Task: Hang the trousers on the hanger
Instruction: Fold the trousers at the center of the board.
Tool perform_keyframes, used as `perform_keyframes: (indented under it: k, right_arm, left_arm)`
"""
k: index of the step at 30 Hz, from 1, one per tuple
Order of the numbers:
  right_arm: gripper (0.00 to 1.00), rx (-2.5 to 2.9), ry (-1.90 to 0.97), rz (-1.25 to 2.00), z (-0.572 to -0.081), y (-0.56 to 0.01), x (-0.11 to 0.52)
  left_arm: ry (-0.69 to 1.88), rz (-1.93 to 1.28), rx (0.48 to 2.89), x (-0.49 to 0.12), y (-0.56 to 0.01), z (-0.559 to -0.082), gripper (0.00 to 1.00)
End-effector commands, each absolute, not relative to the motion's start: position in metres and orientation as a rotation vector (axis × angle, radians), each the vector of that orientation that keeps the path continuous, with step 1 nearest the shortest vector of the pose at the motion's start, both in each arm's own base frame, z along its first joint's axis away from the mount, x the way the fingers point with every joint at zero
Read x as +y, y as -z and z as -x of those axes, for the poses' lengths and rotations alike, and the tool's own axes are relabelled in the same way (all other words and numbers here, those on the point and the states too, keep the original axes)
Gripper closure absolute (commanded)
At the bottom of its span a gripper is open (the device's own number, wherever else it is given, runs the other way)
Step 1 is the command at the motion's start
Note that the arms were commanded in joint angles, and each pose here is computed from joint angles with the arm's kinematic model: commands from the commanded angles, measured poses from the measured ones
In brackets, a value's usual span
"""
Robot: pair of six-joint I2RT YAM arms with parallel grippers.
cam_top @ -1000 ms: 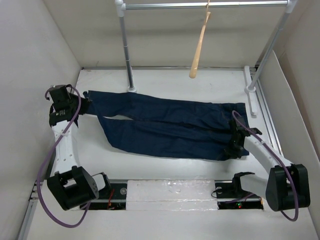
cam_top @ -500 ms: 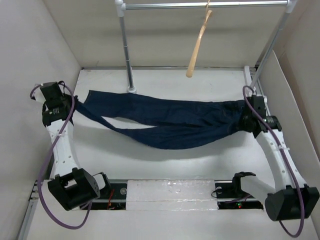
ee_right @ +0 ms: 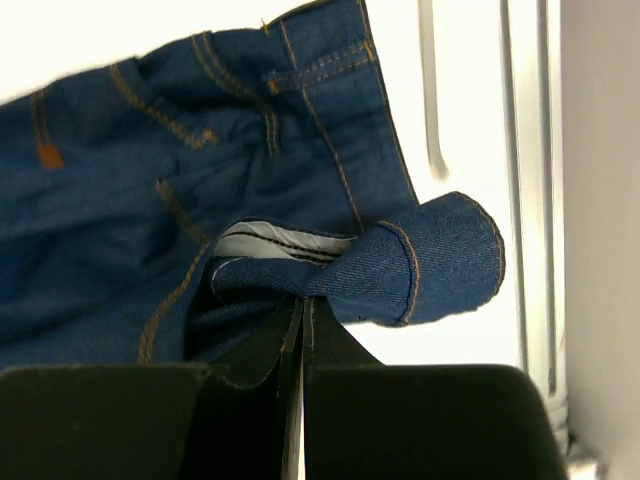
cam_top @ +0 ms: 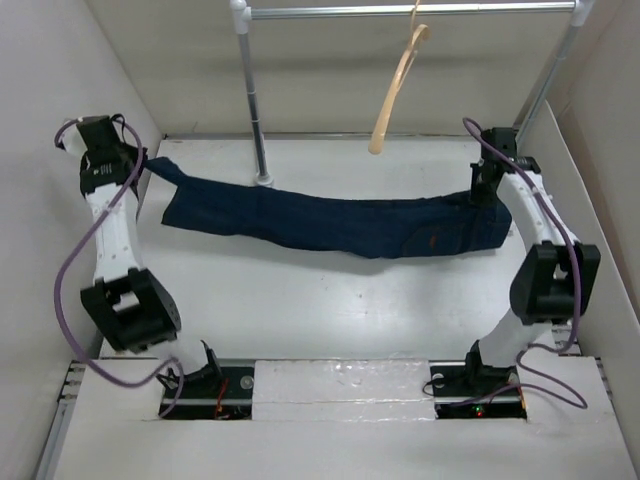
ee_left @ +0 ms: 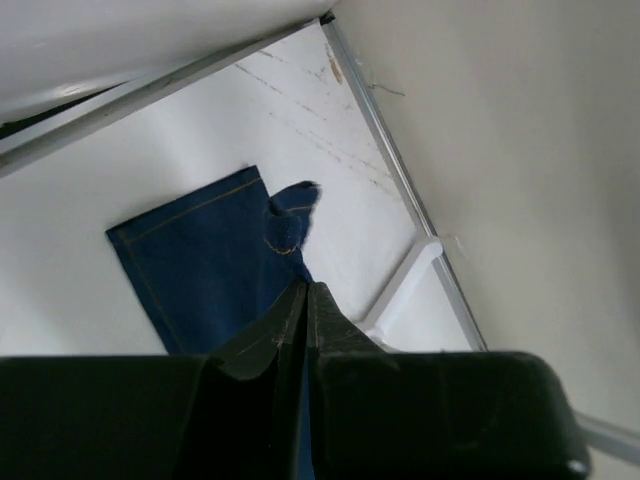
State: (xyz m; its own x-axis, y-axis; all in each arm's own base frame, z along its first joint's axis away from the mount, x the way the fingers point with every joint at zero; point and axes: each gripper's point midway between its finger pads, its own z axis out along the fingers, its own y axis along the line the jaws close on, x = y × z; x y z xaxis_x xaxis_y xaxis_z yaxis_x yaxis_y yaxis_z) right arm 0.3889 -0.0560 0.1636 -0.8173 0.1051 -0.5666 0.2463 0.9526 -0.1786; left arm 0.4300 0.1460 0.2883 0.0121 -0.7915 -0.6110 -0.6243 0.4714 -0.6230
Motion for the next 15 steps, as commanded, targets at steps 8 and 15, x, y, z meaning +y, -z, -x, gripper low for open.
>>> perform_keyframes:
  k: [8, 15]
  right_arm:
    - [0.92, 2.482, 0.326, -0.144, -0.486, -0.147, -0.068]
    - [0.51, 2.477, 0.356, -0.108, -0.507, -0.139, -0.06]
  left_arm:
    - [-0.011, 1.234, 2.002, 0.182, -0.185, -0.494, 1.0]
    - [-0.033, 1.159, 2.117, 0.188, -0.174, -0.53, 1.0]
